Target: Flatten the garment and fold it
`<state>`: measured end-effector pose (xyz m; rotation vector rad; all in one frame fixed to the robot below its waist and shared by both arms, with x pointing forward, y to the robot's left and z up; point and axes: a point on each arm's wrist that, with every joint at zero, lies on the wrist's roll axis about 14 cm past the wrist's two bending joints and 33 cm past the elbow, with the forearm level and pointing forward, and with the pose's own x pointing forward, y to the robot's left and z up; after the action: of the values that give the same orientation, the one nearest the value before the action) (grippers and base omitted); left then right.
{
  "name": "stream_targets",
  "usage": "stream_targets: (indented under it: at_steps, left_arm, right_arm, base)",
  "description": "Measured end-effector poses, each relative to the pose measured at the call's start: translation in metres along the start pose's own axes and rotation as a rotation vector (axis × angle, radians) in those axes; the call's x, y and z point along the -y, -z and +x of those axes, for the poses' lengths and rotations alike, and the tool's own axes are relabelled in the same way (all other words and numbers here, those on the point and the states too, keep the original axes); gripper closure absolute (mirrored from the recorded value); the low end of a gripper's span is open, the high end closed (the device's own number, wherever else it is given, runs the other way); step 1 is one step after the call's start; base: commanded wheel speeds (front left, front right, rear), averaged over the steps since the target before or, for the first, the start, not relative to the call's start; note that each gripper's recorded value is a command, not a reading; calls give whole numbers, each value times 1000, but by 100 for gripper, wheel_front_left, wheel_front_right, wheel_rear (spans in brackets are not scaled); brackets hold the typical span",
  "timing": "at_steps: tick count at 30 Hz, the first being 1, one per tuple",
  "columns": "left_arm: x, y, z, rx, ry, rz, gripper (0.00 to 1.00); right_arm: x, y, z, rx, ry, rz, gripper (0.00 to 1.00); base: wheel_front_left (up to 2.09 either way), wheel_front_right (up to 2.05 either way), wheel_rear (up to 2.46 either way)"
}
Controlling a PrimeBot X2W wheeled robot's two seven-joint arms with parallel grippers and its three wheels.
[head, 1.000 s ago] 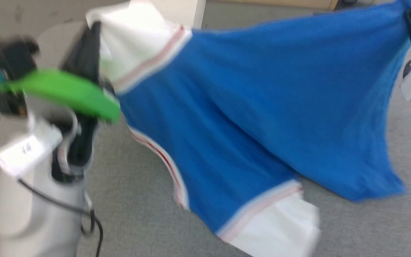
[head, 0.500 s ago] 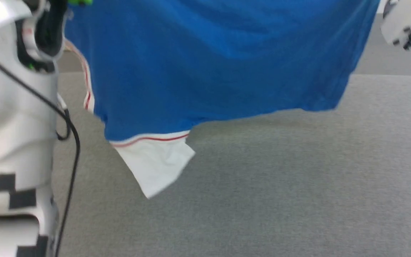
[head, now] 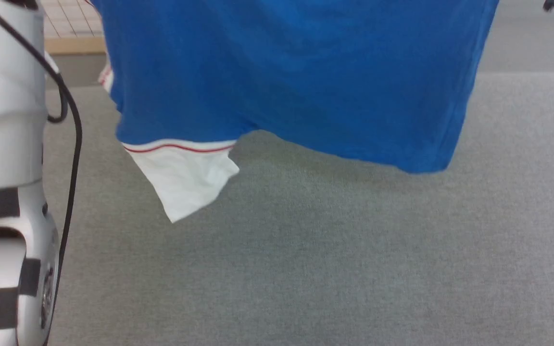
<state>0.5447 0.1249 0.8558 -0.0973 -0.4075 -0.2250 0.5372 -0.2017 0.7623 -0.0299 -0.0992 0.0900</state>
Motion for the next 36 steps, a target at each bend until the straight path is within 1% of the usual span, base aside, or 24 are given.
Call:
stream_targets:
  at_steps: [6,8,13,16,21,23,26,30,36]
  left_arm:
    - [7,20,29,2,7,-2,100]
    - [11,22,40,35,19,-3,100]
    - [15,28,66,133,23,-27,100]
    - [14,39,79,185,20,-59,100]
    - [14,68,95,248,28,-108,100]
    - [13,83,98,260,38,-122,100]
    - [6,119,100,225,44,-123,100]
    - [-9,158,99,196,47,-117,100]
    - [-34,223,82,125,22,-168,100]
  right_arm:
    - [13,12,29,-30,41,-1,100]
    - [18,11,41,-13,56,-12,100]
    - [24,14,72,22,82,-85,100]
    - [28,26,89,29,96,-126,100]
    - [44,58,113,20,127,-191,100]
    - [51,69,120,22,138,-224,100]
    - [59,94,131,10,144,-266,100]
    - [59,122,147,24,121,-343,100]
    - [50,169,163,20,55,-422,100]
  base:
    - [0,0,0]
    - [0,0,0]
    - [0,0,0]
    - [0,0,0]
    - [0,0,0]
    - [0,0,0]
    - [0,0,0]
    - [0,0,0]
    - [0,0,0]
